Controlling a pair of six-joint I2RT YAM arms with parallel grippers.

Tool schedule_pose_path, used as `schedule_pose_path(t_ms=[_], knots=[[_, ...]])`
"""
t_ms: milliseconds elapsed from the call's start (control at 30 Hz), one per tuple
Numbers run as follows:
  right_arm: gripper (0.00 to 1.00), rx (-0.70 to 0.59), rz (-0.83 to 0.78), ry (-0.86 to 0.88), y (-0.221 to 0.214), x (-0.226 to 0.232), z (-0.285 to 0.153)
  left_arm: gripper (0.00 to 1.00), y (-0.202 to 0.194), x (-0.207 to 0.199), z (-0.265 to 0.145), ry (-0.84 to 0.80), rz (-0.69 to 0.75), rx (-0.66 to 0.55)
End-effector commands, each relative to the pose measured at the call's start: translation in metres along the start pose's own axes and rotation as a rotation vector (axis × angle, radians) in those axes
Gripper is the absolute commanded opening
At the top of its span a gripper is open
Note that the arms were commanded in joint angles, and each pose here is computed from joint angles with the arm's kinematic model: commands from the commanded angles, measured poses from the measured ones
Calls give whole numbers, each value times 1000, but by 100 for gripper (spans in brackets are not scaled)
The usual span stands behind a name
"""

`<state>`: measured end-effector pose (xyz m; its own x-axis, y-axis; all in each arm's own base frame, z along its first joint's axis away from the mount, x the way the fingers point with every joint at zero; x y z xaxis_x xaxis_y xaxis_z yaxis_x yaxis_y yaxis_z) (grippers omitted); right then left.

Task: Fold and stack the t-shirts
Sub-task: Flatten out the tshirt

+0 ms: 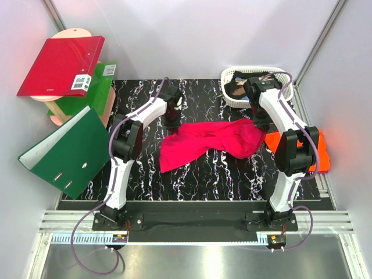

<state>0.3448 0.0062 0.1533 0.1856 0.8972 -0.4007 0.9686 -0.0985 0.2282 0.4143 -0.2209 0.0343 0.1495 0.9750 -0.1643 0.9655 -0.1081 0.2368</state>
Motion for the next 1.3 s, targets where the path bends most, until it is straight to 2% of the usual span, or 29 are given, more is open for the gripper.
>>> schedule_pose_path(t_ms=[0,67,167,333,400,500,600,733,933,967,1100,1200,1233,1267], knots=[[0,-64,29,-54,10,-24,-9,0,3,3,10,-17,-38,27],[0,-81,42,-43,13,-26,-13,0,14,10,-6,5,-58,-19],[0,-142,69,8,23,-25,-26,0,43,22,-59,35,-86,-160],[0,-342,149,89,48,-36,-68,0,86,43,-174,108,-155,-453],[0,-426,191,91,55,-48,-85,0,92,53,-219,162,-193,-570],[0,-510,207,144,57,-51,-102,0,88,65,-259,225,-233,-668],[0,-552,199,193,49,-49,-107,0,72,75,-275,267,-262,-694],[0,-561,192,213,30,-51,-107,0,39,83,-269,287,-270,-649],[0,-733,151,343,11,-59,-145,0,7,82,-302,243,-230,-700],[0,-803,164,360,10,-66,-161,0,3,78,-312,217,-216,-717],[0,-896,190,365,10,-74,-173,0,-8,76,-305,194,-213,-696],[0,-854,159,388,15,-61,-164,15,-12,73,-283,176,-192,-627],[0,-839,153,404,17,-56,-161,36,-12,71,-277,170,-177,-608],[0,-803,140,416,20,-48,-153,95,-12,69,-265,159,-159,-567]])
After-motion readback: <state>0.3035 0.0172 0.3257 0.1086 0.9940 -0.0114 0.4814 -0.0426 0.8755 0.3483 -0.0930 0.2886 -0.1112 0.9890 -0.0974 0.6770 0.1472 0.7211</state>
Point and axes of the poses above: each gripper's point midway between its finger pads, its own z axis out along the fingers, its own x axis along the line the jaws close on, y = z × x, the point moved 1 cm from there along -z, back along the fingers, and after that the axes turned 1 degree about z, right-handed, at the moved point
